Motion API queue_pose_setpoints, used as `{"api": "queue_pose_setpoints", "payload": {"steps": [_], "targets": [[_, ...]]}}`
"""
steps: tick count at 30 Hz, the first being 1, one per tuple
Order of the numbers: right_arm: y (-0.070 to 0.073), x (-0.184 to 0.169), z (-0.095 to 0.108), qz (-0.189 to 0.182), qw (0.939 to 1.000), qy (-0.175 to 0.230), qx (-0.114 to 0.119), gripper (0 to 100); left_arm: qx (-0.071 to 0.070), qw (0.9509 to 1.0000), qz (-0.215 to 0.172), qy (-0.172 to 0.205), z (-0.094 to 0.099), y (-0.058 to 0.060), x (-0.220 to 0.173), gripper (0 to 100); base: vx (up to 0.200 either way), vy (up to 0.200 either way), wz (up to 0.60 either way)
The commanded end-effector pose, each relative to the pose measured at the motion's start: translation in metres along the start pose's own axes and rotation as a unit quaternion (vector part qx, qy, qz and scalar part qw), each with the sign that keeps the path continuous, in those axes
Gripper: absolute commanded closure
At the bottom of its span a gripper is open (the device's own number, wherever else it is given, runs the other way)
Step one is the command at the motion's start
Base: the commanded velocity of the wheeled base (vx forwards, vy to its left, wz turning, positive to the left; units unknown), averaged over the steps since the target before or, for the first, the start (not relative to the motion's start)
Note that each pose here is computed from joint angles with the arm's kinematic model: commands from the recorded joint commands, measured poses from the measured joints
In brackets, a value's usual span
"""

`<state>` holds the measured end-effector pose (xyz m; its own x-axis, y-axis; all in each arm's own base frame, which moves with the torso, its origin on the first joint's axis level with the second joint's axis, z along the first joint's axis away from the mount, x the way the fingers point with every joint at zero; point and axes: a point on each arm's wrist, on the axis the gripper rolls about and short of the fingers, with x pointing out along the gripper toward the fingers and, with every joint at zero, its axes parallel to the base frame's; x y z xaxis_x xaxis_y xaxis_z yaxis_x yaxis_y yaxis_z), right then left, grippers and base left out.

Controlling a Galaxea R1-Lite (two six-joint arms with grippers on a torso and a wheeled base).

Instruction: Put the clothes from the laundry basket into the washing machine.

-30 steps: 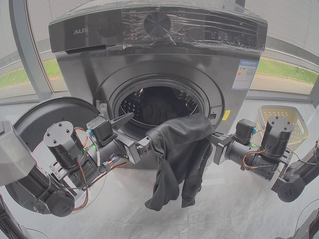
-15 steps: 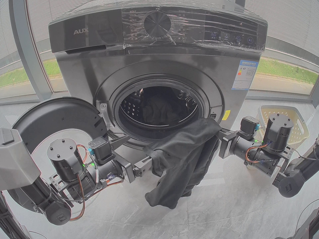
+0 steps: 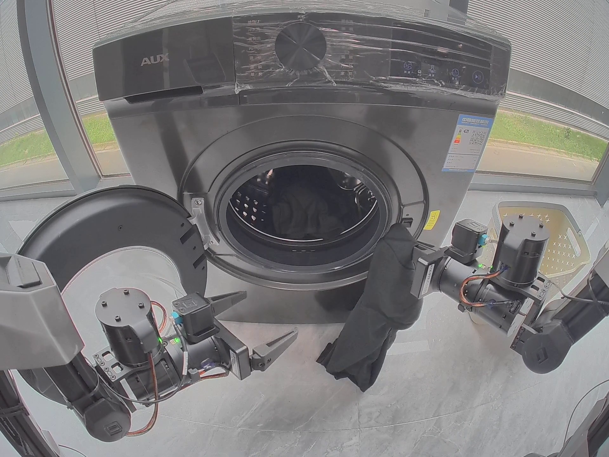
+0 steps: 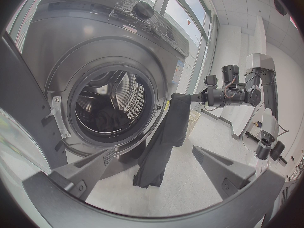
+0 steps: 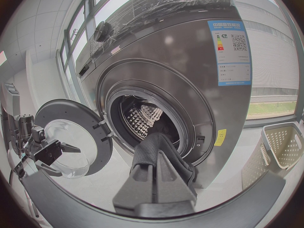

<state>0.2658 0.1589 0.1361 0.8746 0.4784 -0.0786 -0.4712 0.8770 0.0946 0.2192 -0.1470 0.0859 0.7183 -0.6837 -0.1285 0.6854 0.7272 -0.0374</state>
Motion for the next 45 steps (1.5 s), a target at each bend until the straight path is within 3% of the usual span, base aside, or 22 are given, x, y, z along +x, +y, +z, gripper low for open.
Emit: {"api": "queue_pose_setpoints", "payload": {"steps": [1, 4, 11, 23, 30, 35, 45], "targets": [[0.008, 0.002, -0.005, 0.013, 0.9999, 0.007, -0.001, 100, -0.001, 1.0000, 0.001, 0.001, -0.001, 0.001, 0.004, 0, 0.000, 0.000, 0.00], [0.022, 0.001, -0.006, 0.035, 0.9993, 0.010, -0.003, 100, 0.002, 0.9998, -0.003, -0.019, 0.006, -0.001, 0.011, 0, 0.000, 0.000, 0.00], [0.036, 0.001, -0.015, 0.057, 0.9981, 0.024, -0.004, 100, 0.007, 0.9984, -0.026, -0.049, 0.015, -0.009, 0.036, 0, 0.000, 0.000, 0.00], [0.040, 0.002, -0.021, 0.063, 0.9974, 0.034, -0.005, 100, 0.004, 0.9974, -0.066, -0.029, 0.000, -0.031, 0.052, 0, 0.000, 0.000, 0.00], [0.043, 0.001, -0.022, 0.069, 0.9970, 0.035, -0.005, 100, 0.004, 0.9969, -0.069, -0.037, -0.004, -0.031, 0.072, 0, 0.000, 0.000, 0.00], [0.045, -0.001, -0.024, 0.071, 0.9967, 0.041, -0.004, 100, 0.002, 0.9974, -0.069, -0.018, -0.019, -0.031, 0.082, 0, 0.000, 0.000, 0.00], [0.047, -0.002, -0.026, 0.075, 0.9963, 0.043, -0.004, 100, 0.004, 0.9966, -0.075, -0.033, -0.021, -0.034, 0.101, 0, 0.000, 0.000, 0.00]]}}
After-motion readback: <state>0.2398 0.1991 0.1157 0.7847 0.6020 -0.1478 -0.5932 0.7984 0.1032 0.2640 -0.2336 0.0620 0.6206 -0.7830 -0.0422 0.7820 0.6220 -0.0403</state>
